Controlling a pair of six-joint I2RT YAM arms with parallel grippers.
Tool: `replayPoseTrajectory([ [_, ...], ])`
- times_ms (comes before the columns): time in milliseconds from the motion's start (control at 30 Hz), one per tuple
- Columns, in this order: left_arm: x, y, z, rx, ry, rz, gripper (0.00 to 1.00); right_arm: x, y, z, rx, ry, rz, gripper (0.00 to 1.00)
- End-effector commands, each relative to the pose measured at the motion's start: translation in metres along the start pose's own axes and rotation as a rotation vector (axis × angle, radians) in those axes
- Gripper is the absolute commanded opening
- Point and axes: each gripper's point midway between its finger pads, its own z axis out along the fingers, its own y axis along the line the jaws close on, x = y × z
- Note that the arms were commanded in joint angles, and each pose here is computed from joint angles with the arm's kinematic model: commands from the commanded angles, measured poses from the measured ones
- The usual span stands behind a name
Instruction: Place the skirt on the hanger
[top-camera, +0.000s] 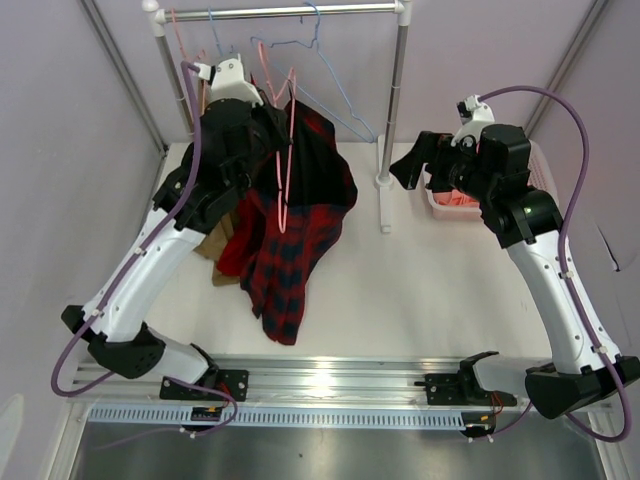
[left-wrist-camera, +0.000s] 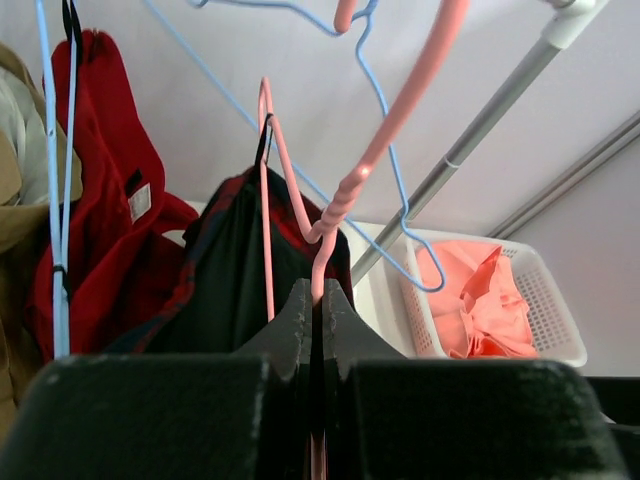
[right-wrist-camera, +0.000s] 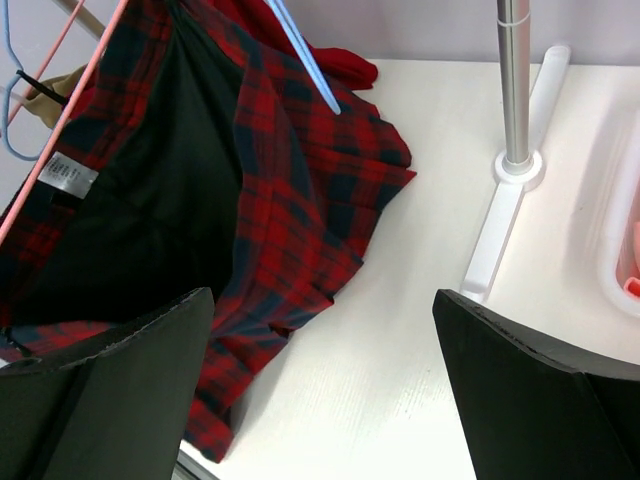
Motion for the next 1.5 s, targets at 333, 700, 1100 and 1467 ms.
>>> replayPoseTrajectory([
  [333,-0.083,-0.013,0.033,-0.076,-0.222,0.005,0.00,-0.015,0.008,-0.010,-0.040,-0.055,-0.044,0.99],
  [700,-0.126,0.000,0.055,-0.034,-0.326,0.031,0.00,-0.009,0.005,-0.006,-0.039,-0.035,-0.064,0.99],
  [1100,-0.133,0.008,0.099,0.090,-0.356,0.093,0.00,-0.006,0.003,0.002,-0.046,-0.036,-0.051,0.99],
  [1467,-0.131,0.038,0.131,0.083,-0.348,0.047,0.00,-0.003,0.001,0.009,-0.056,-0.048,-0.020,0.99],
])
